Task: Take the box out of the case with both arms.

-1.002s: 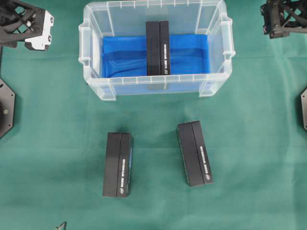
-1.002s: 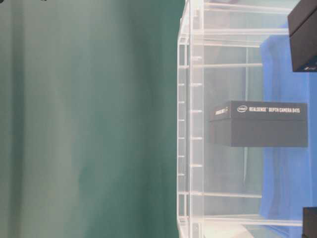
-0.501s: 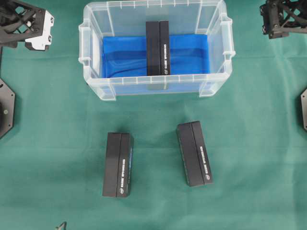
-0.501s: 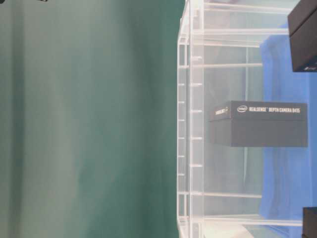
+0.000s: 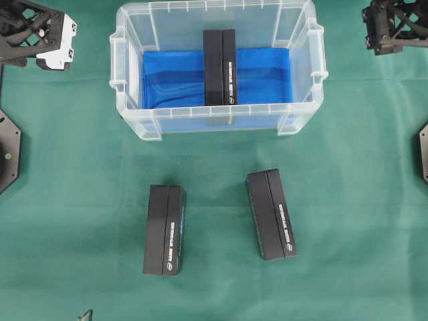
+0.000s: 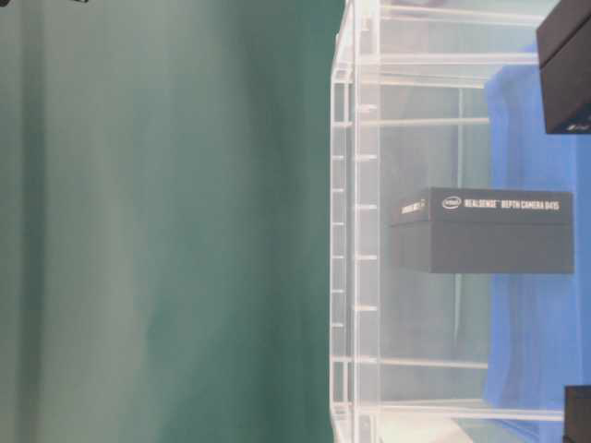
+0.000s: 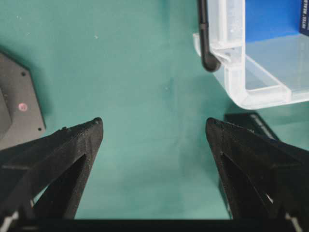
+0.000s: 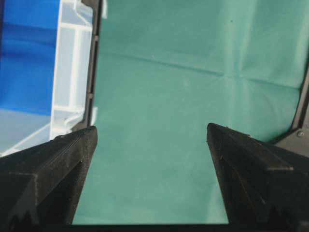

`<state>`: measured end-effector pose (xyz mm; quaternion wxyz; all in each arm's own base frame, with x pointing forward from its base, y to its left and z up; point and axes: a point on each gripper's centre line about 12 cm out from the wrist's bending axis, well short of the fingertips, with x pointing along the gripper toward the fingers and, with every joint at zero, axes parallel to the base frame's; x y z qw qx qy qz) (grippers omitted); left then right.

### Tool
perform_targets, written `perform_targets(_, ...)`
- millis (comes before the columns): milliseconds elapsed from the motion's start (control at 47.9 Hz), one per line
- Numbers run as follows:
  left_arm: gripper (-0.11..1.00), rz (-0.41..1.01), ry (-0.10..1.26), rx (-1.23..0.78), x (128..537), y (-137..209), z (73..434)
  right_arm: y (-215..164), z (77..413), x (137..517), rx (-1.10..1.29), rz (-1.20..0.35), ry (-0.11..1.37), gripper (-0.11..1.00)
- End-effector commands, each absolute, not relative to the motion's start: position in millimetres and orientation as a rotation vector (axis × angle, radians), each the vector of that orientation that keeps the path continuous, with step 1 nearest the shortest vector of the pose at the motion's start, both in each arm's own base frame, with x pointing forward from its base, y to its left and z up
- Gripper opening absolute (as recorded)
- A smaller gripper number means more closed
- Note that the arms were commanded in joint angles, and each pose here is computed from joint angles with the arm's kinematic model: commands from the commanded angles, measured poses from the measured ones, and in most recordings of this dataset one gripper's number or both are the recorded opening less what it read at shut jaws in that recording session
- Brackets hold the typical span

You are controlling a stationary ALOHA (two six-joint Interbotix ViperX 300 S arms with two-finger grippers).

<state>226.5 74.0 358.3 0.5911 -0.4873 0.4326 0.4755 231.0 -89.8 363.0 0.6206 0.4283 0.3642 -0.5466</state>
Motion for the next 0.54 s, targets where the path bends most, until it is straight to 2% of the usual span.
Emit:
perform_targets(0, 0.91, 1.096, 0.982, -1.139, 227.4, 75.1, 362.7, -90.6, 366.9, 231.1, 0.989, -1.251, 0.819, 0.9)
perform_targets(522, 0.91, 1.085, 0.961, -1.145, 230.6, 76.0, 361.2, -90.8, 365.8, 232.2, 0.988, -1.253, 0.824, 0.9)
